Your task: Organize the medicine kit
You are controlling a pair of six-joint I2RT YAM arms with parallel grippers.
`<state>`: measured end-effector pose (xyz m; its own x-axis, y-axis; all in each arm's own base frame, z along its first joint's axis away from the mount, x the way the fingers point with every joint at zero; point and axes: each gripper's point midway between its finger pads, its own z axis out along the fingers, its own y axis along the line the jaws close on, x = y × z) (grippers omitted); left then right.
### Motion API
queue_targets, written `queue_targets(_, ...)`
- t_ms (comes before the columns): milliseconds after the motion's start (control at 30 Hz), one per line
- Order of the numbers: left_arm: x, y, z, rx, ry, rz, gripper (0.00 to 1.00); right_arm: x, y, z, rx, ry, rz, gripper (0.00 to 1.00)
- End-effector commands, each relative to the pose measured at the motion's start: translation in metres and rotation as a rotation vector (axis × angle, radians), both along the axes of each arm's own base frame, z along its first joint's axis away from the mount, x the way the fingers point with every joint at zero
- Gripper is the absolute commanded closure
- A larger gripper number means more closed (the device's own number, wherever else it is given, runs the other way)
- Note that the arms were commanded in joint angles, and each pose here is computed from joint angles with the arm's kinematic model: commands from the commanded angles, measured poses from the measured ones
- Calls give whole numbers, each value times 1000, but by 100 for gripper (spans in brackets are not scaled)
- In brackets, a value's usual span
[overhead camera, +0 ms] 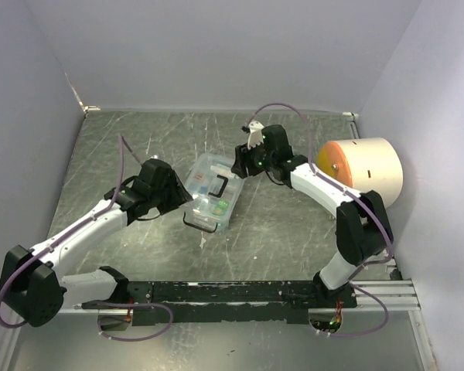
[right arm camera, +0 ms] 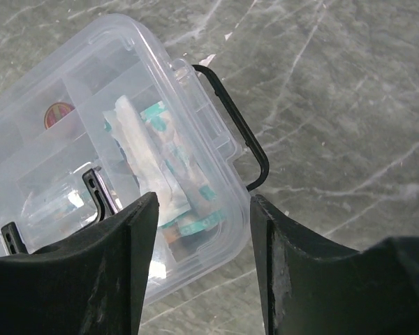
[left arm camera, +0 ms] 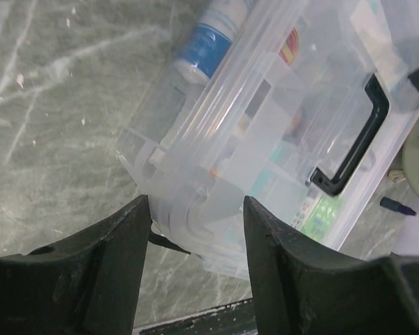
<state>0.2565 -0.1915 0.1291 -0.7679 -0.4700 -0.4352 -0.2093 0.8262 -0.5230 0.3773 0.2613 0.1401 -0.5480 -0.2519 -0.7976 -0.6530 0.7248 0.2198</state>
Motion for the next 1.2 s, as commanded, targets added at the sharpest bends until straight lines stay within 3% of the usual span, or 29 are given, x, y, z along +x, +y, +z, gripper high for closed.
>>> queue_targets(0, 28, 18, -14, 129, -44, 14, 39, -67, -4, -54, -9, 289, -14, 51)
queue_targets(367, 61, 1, -16, 105, -72, -110, 52, -114, -5, -49, 170, 397, -132, 63)
queue_targets(600, 88, -24, -19, 67, -77, -228, 50, -144, 8, -55, 247, 456, -232, 67)
queue_targets(800, 106, -42, -17, 39, -80, -336, 49, -147, 15, -44, 322, 438, -279, 69)
queue_targets(1033, 119, -26, -11, 135, -81, -314, 34, -111, -12, -4, 346, 286, -477, 48)
queue_targets(1167, 125, -13, 9, 152, -93, -295, 24, -94, -24, 14, 381, 222, -542, 42)
